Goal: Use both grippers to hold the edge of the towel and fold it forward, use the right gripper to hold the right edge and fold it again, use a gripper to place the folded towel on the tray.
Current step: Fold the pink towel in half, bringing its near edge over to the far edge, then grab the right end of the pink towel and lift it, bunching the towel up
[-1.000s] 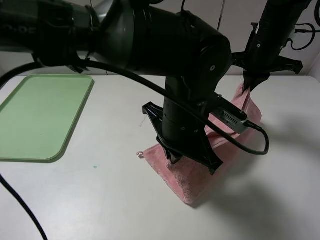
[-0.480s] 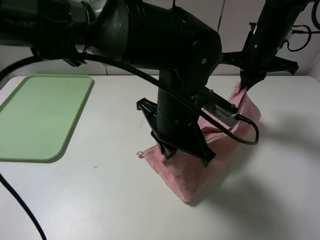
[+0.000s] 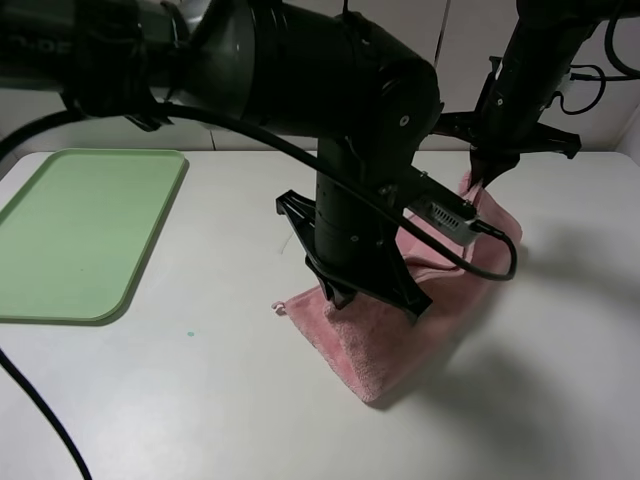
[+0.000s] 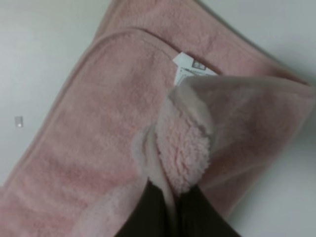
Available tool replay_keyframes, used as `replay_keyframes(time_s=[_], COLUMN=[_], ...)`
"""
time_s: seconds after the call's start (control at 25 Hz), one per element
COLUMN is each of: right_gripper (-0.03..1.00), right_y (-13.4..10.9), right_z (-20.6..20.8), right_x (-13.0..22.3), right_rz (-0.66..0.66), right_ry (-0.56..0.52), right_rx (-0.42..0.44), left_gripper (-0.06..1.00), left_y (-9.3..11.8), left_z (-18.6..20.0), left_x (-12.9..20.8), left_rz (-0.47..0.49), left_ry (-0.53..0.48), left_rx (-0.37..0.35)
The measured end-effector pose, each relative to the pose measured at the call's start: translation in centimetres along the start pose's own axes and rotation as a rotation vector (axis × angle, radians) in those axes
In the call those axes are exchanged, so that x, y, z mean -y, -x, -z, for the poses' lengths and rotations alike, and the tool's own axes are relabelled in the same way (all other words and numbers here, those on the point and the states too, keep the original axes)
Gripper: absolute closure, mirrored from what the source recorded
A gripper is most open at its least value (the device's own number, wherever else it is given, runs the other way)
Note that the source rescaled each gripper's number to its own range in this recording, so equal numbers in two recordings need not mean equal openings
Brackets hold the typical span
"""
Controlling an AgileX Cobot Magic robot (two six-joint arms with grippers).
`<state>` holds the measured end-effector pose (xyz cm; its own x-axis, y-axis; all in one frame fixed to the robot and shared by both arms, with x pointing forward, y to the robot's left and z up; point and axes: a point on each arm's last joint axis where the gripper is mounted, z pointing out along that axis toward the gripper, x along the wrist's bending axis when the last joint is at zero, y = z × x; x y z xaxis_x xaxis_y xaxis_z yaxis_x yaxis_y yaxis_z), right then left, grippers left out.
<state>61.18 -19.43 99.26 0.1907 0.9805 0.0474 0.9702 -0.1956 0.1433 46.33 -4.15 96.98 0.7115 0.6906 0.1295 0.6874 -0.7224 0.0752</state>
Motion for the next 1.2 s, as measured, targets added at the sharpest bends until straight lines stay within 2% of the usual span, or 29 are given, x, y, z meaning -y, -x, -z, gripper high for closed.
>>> replay_keyframes(time_s=[0.12, 0.2, 0.24, 0.28, 0.32, 0.36, 0.4, 0.44, 0.52, 0.64, 0.92, 1.2], right_gripper=[0.97, 0.88, 0.75, 0.54, 0.31, 0.19, 0.1, 0.04, 0.0, -0.03, -0.03, -0.03], right_y=[-0.2, -0.3, -0.5, -0.7, -0.9, -1.2, -1.4, -1.6, -1.9, -1.9, -2.0, -1.4], right_z=[0.0, 0.0, 0.0, 0.1, 0.1, 0.1, 0.2, 0.2, 0.2, 0.2, 0.7, 3.1], right_x=[0.0, 0.1, 0.2, 0.3, 0.4, 0.5, 0.6, 0.7, 0.8, 0.8, 0.8, 0.8], right_rz=[-0.01, -0.009, -0.007, -0.006, -0.01, -0.017, -0.018, -0.012, -0.01, -0.008, 0.017, 0.067], right_ry=[-0.006, -0.015, -0.025, -0.035, -0.047, -0.058, -0.064, -0.064, -0.068, -0.067, -0.052, 0.02], right_rx=[-0.016, -0.034, -0.054, -0.074, -0.1, -0.123, -0.138, -0.145, -0.159, -0.161, -0.159, -0.138], left_gripper=[0.9, 0.8, 0.66, 0.53, 0.36, 0.2, 0.1, 0.05, -0.02, -0.04, -0.05, -0.05], left_y=[0.0, 0.0, -0.1, -0.2, -0.3, -0.4, -0.5, -0.6, -0.7, -0.7, -0.8, -1.4], left_z=[0.0, 0.0, 0.0, 0.0, 0.0, 0.0, 0.0, 0.0, 0.0, 0.0, 0.4, 3.8], left_x=[0.0, 0.0, 0.0, 0.1, 0.1, 0.1, 0.1, 0.1, 0.1, 0.1, 0.1, 0.6], left_rz=[0.005, 0.01, 0.009, 0.013, 0.018, 0.023, 0.026, 0.027, 0.025, 0.025, 0.028, 0.042], left_ry=[0.0, -0.002, -0.005, -0.01, -0.013, -0.015, -0.015, -0.011, -0.007, -0.005, 0.002, 0.085], left_rx=[0.0, -0.003, -0.01, -0.019, -0.03, -0.041, -0.053, -0.064, -0.078, -0.081, -0.079, -0.062])
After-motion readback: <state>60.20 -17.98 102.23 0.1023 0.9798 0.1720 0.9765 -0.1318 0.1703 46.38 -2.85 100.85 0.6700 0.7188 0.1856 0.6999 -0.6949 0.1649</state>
